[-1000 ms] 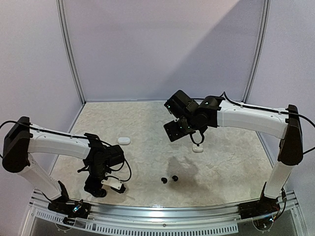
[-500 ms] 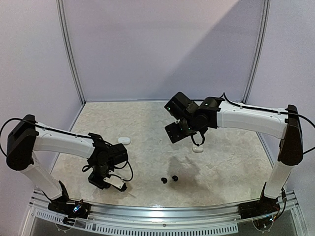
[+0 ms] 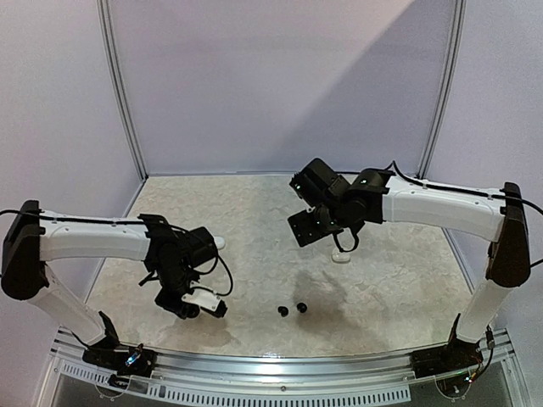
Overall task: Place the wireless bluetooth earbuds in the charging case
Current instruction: Pass from the left arm to the right, then pass from the right arm to the left
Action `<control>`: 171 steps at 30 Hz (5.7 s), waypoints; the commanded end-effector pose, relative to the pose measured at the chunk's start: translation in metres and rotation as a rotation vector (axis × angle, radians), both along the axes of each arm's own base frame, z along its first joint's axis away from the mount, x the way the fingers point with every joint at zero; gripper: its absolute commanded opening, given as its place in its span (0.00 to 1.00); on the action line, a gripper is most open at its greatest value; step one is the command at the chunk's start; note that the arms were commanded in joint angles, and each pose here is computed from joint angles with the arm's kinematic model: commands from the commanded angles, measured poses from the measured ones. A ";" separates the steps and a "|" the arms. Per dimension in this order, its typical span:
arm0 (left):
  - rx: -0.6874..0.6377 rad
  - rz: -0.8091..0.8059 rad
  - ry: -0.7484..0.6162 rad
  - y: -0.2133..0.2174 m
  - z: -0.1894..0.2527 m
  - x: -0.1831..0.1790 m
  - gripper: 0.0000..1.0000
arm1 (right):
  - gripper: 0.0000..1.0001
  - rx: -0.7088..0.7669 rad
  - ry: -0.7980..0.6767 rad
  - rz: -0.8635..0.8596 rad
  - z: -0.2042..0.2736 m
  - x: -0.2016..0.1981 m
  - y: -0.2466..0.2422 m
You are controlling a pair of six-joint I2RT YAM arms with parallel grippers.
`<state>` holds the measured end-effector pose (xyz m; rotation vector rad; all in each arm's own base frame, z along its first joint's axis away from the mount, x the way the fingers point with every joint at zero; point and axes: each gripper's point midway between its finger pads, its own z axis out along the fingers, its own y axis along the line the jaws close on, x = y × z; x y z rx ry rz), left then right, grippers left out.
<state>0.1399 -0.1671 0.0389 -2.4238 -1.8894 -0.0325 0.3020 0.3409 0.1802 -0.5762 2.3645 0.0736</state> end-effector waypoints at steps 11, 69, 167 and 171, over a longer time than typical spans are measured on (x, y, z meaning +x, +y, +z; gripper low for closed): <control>-0.919 0.192 -0.563 -0.085 0.213 0.092 0.00 | 0.62 0.681 0.065 0.337 0.138 -0.047 0.118; -1.443 0.278 0.126 -0.119 0.316 -0.006 0.78 | 0.00 0.876 -0.239 0.999 0.238 -0.153 0.090; -1.871 0.240 0.259 -0.154 0.408 0.000 0.46 | 0.00 0.925 -0.418 1.110 0.265 -0.162 0.109; -1.871 0.240 0.258 -0.154 0.408 0.000 0.21 | 0.00 0.919 -0.410 1.105 0.262 -0.161 0.110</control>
